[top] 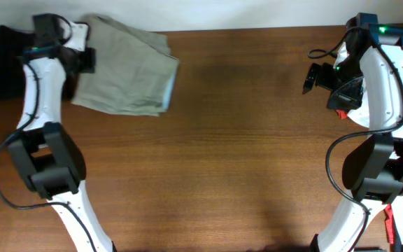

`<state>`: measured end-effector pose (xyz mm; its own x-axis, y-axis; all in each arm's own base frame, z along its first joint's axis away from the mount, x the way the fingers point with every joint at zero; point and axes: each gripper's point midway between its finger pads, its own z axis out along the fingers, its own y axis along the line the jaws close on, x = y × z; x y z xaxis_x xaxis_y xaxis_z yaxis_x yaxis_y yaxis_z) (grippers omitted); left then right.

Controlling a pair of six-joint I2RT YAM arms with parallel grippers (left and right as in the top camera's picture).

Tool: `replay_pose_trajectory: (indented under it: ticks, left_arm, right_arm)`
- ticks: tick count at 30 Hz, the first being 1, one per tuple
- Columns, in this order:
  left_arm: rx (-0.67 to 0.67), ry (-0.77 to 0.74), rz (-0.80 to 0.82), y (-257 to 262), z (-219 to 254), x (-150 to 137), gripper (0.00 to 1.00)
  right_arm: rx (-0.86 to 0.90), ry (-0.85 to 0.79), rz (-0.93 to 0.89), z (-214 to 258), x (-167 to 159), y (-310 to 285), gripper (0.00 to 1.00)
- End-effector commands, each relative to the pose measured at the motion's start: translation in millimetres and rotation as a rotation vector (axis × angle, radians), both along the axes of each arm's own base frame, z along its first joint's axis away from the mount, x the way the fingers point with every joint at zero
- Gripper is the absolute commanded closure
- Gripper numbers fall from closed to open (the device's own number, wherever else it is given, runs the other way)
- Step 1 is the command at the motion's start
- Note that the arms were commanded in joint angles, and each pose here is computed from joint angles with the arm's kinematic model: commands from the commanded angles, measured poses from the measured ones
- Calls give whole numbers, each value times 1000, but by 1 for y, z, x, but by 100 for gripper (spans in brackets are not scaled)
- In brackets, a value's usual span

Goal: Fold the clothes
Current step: 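Carry the folded shorts with the left gripper to the top-left corner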

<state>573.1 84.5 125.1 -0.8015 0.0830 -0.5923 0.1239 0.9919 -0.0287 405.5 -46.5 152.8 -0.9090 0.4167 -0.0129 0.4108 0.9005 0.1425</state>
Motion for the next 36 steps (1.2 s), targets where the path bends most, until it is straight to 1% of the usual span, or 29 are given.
replay_pose_trajectory:
  ticks: [1,5,6,7,8,10,11,12,14,16,18,20,23,25,26,27,28,29,30,32,33,34,35,36]
  left_arm:
    - [77,-96,76,53,36,9,100]
    - [113,-194,131,88,65,18,100]
    - [137,-209,153,96,72,19,100]
    - [198,-241,202,110,85,22,100]
    - [230,-259,223,117,93,23,100]
    - [259,-306,237,127,110,26,100]
    - [268,-325,263,134,118,26,100]
    - [292,-344,349,154,126,23,100]
    - [297,-374,406,178,137,16,100]
    - [245,-389,500,201,138,6,100]
    - [253,-402,556,232,140,-6,99]
    - [257,-387,588,253,129,-14,99]
    - [260,-365,620,279,95,-13,99]
    - [274,-406,637,298,81,-5,98]
    - [280,-428,639,303,72,3,94]
    - [282,-431,638,305,61,7,73]
    - [280,-422,638,306,51,9,37]
    - [281,-414,642,307,50,7,22]
    - [298,-419,661,310,56,4,1]
    - [322,-451,681,310,88,-3,1]
    - [287,-503,687,304,116,-5,1]
    - [235,-546,653,292,133,-1,1]
    - [158,-583,586,276,144,7,24]
    - [46,-610,554,259,147,15,88]
  right_arm:
    - [-16,-17,-8,6,2,-5,1]
    - [-16,-17,-8,6,2,-5,1]
    - [-16,-17,-8,6,2,-5,1]
    - [-16,-17,-8,6,2,-5,1]
    - [-16,-17,-8,6,2,-5,1]
    - [-16,-17,-8,6,2,-5,1]
    - [-16,-17,-8,6,2,-5,1]
    - [-16,-17,-8,6,2,-5,1]
    - [-16,-17,-8,6,2,-5,1]
    - [-16,-17,-8,6,2,-5,1]
    - [-16,-17,-8,6,2,-5,1]
    - [-16,-17,-8,6,2,-5,1]
    - [-16,-17,-8,6,2,-5,1]
    - [-16,-17,-8,6,2,-5,1]
    - [-16,-17,-8,6,2,-5,1]
    - [-16,-17,-8,6,2,-5,1]
    - [-16,-17,-8,6,2,-5,1]
    - [-16,-17,-8,6,2,-5,1]
    - [-16,-17,-8,6,2,-5,1]
    - [-16,-17,-8,6,2,-5,1]
    - [-16,-17,-8,6,2,-5,1]
    - [-16,-17,-8,6,2,-5,1]
    - [-16,-17,-8,6,2,-5,1]
    - [-16,-17,-8,6,2,-5,1]
